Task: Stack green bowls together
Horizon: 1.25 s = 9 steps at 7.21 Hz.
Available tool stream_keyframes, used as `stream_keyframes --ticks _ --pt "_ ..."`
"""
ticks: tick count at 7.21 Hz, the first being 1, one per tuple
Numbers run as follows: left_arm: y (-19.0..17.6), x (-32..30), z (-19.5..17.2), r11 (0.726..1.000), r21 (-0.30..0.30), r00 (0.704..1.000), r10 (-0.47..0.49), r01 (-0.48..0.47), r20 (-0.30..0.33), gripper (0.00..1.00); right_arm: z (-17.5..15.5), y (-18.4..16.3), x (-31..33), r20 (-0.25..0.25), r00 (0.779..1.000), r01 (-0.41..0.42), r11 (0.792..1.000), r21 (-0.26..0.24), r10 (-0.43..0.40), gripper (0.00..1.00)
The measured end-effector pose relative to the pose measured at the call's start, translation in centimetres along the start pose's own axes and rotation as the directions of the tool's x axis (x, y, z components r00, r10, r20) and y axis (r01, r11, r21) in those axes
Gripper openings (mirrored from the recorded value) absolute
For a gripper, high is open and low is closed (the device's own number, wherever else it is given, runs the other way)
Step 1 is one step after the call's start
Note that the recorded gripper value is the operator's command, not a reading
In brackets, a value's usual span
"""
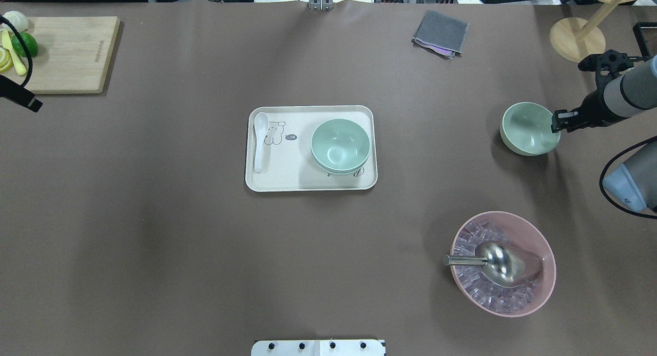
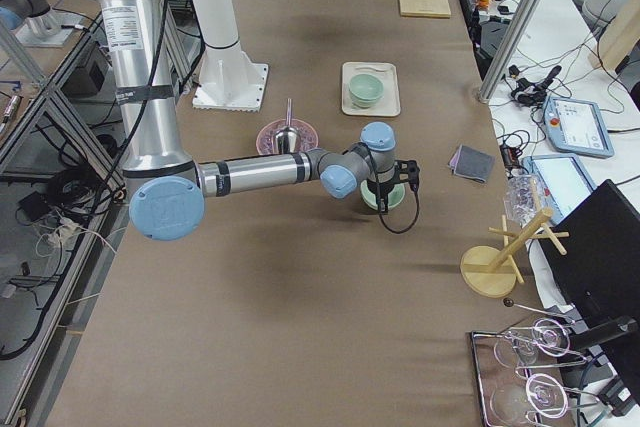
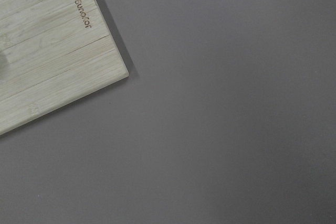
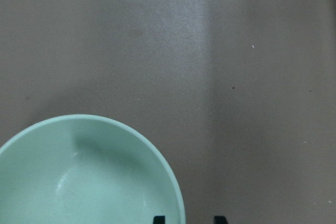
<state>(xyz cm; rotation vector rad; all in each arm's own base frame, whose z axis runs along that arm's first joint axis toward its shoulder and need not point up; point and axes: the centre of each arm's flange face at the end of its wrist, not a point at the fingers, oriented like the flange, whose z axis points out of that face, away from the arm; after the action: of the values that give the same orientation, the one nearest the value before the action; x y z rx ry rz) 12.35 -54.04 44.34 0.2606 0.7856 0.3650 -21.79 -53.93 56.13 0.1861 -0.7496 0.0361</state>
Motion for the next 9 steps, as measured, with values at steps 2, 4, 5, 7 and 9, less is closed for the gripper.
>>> stream_keyframes --ticks 2,4,5,7,9 --pt "0.2 -0.1 0.1 1.0 -0.001 1.0 -0.001 0.001 0.001 0.97 0.2 0.1 -0.2 0.0 1.0 0.002 1.0 -0.004 -0.002 0.19" --pt "0.2 -0.2 0.1 1.0 -0.001 1.0 -0.001 0.001 0.002 0.97 0.4 0.2 -1.0 0.006 1.0 -0.015 1.0 -0.006 0.015 0.0" --pt "0.3 -0.2 0.1 1.0 -0.001 1.0 -0.002 0.002 0.002 0.97 0.5 0.2 -1.4 0.008 1.0 -0.02 1.0 -0.007 0.02 0.0" --pt "0.3 -0.2 0.1 1.0 -0.001 1.0 -0.003 0.003 0.0 0.97 0.1 -0.1 -2.3 0.019 1.0 -0.015 1.0 0.0 0.015 0.0" --pt "0.6 -1.7 -0.9 0.999 0.008 0.999 -0.033 0.033 0.006 0.98 -1.2 -1.7 -4.5 0.037 0.999 -0.008 1.0 0.01 0.008 0.0"
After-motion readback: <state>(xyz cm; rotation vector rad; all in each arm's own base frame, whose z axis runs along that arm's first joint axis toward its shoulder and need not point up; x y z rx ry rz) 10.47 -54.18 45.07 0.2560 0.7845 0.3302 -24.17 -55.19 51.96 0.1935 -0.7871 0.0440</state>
